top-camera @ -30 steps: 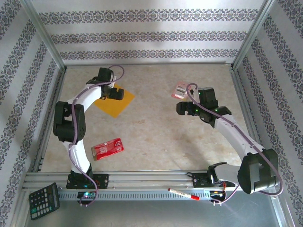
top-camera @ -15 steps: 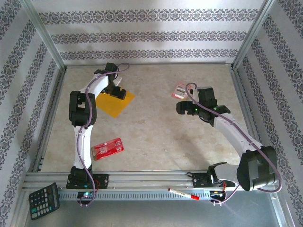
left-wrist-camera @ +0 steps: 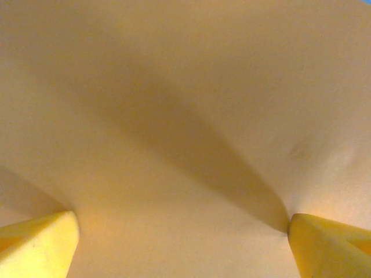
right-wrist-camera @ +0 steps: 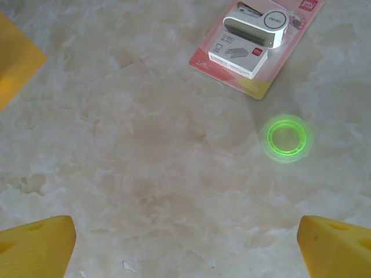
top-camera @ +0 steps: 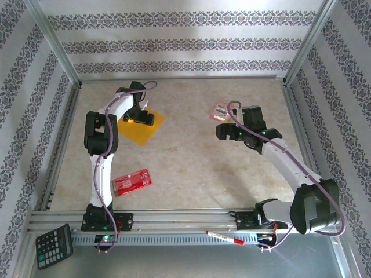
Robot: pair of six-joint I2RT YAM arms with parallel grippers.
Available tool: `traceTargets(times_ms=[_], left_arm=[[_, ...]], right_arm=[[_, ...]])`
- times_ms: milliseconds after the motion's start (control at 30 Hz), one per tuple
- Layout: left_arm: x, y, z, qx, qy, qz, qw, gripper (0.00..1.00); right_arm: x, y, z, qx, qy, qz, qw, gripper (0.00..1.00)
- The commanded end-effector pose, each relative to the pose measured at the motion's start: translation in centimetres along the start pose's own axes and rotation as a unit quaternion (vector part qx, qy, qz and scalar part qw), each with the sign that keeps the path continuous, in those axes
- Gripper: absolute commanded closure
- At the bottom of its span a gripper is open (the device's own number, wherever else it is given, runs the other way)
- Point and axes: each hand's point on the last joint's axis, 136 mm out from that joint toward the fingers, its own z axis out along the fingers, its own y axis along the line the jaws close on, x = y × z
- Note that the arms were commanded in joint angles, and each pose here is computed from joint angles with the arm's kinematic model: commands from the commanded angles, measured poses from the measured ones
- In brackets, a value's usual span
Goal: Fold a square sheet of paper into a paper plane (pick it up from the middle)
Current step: Move the square sheet of paper to the center of the table.
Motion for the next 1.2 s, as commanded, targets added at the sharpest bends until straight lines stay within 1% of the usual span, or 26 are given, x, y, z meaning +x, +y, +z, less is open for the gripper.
traceTargets(times_ms=[0, 100, 167, 267, 333, 433, 500, 600, 700, 800, 933, 1167], left_arm=[[4.0, -3.6, 1.6, -0.003, 0.06, -0.037, 0.998, 0.07], [5.4, -7.2, 2.0, -0.011, 0.065, -0.05, 0.997, 0.06], [6.0, -10.5, 1.9, -0.006, 0.06, -0.046, 0.997, 0.01], [6.2, -14.9, 1.0, -0.008, 0.047, -0.025, 0.999, 0.0], [6.1, -16.5, 0.1, -0.008, 0.036, -0.011, 0.999, 0.0], [5.4, -17.3, -1.6, 0.0, 0.018, 0.008, 1.0, 0.0], [5.1, -17.3, -2.5, 0.01, 0.009, 0.043, 0.999, 0.0], [5.3, -17.2, -2.7, 0.022, 0.011, 0.113, 0.993, 0.0], [5.5, -16.9, -2.3, 0.017, 0.021, 0.147, 0.989, 0.0], [5.2, -16.7, -2.1, 0.013, 0.028, 0.15, 0.988, 0.0], [4.8, -16.5, -2.2, 0.012, 0.024, 0.157, 0.987, 0.0], [5.4, -15.8, -0.4, 0.008, 0.053, 0.164, 0.985, 0.0]], right_arm=[[-0.7, 0.0, -0.5, 0.006, -0.01, -0.007, 1.0, 0.02], [-0.5, -0.1, -0.5, 0.005, -0.009, -0.006, 1.0, 0.02], [-0.4, -0.2, -0.5, 0.004, -0.009, -0.005, 1.0, 0.02], [-0.4, -0.3, -0.6, 0.004, -0.011, -0.003, 1.0, 0.02], [-0.4, -0.4, -0.8, 0.004, -0.014, -0.002, 1.0, 0.02], [-0.3, -0.6, -0.9, 0.005, -0.016, 0.002, 1.0, 0.02], [-0.2, -0.8, -1.1, 0.006, -0.018, 0.003, 1.0, 0.02], [-0.1, -0.9, -1.0, 0.006, -0.017, 0.006, 1.0, 0.02], [0.0, -1.1, -0.9, 0.008, -0.016, 0.01, 1.0, 0.02], [-0.1, -1.2, -0.8, 0.009, -0.016, 0.011, 1.0, 0.02], [0.1, -1.3, -0.6, 0.011, -0.011, 0.012, 1.0, 0.02], [0.2, -1.5, -0.4, 0.013, -0.008, 0.014, 1.0, 0.02]])
